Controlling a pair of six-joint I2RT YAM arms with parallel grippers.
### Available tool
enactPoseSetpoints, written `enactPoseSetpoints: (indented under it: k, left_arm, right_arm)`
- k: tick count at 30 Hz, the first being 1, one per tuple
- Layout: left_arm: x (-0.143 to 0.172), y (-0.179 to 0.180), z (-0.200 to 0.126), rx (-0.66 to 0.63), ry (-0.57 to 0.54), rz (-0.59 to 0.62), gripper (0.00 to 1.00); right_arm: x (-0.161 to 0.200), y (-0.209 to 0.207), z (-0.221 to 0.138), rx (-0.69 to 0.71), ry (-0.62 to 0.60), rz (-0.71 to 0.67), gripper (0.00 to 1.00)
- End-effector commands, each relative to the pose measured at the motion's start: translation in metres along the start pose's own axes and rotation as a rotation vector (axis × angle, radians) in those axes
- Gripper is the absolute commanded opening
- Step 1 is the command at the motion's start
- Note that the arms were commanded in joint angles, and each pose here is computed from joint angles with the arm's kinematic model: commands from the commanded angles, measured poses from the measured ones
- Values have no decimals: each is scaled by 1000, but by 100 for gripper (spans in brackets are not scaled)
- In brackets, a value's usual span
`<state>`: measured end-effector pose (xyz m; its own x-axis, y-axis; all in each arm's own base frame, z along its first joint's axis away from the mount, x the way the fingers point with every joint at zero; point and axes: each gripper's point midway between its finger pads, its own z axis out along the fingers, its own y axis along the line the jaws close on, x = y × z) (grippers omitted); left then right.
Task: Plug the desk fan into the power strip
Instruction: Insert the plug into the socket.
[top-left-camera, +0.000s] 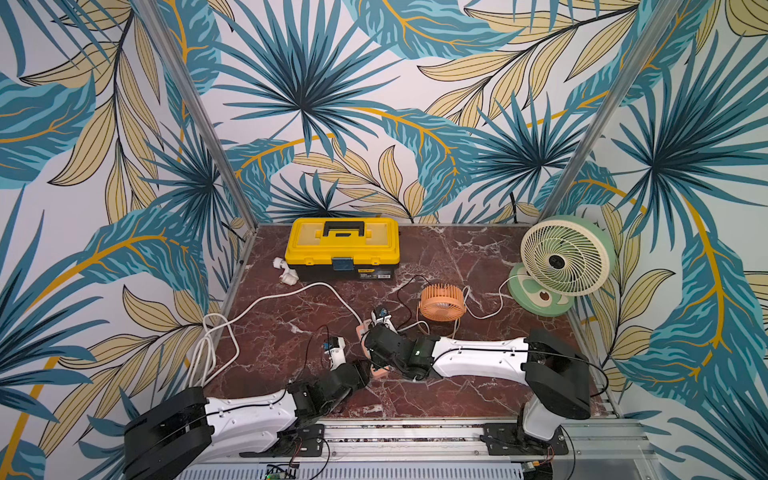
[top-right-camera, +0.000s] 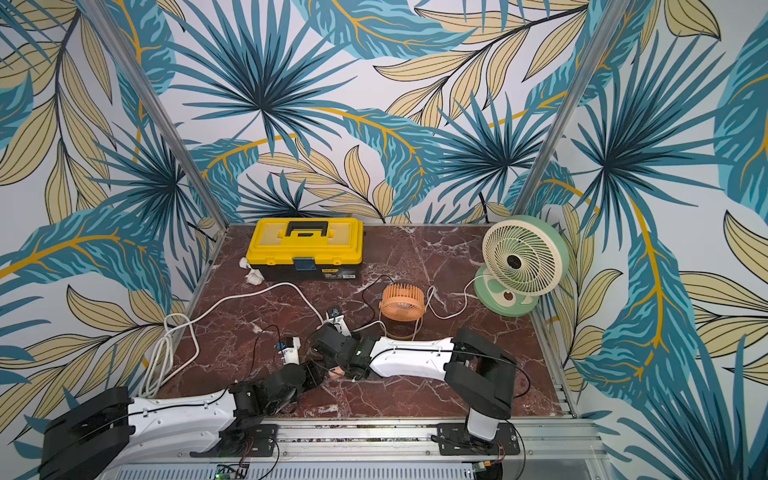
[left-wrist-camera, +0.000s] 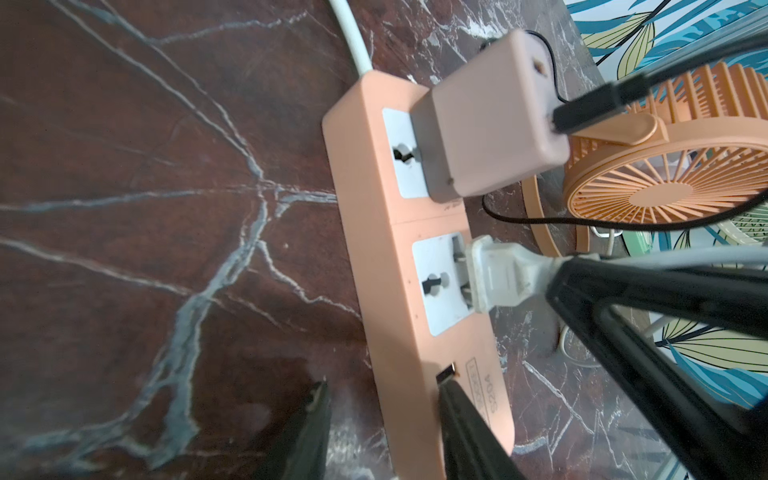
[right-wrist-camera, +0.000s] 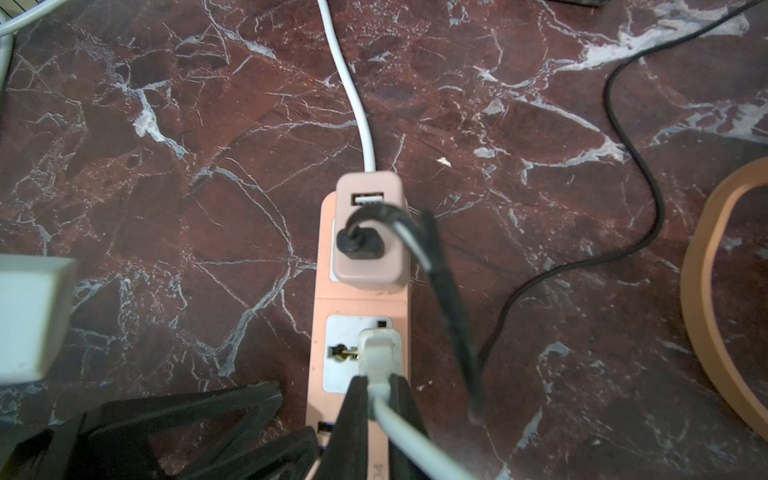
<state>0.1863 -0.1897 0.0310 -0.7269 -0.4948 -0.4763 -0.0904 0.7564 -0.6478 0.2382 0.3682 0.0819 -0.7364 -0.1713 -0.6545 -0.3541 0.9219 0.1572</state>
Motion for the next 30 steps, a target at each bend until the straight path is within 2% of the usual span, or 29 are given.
enactPoseSetpoints:
  k: [1, 15, 30]
  left_arm:
    - [2, 35, -2, -110, -11, 37, 46]
    - [1, 36, -3, -104, -18, 31, 46]
    - [1, 36, -3, -106, -21, 30, 46]
  right_arm:
    - [45, -25, 6, 80, 130, -49, 0]
    - [54, -28, 13, 83, 147, -38, 0]
    - [80, -42, 23, 147, 216, -59, 0]
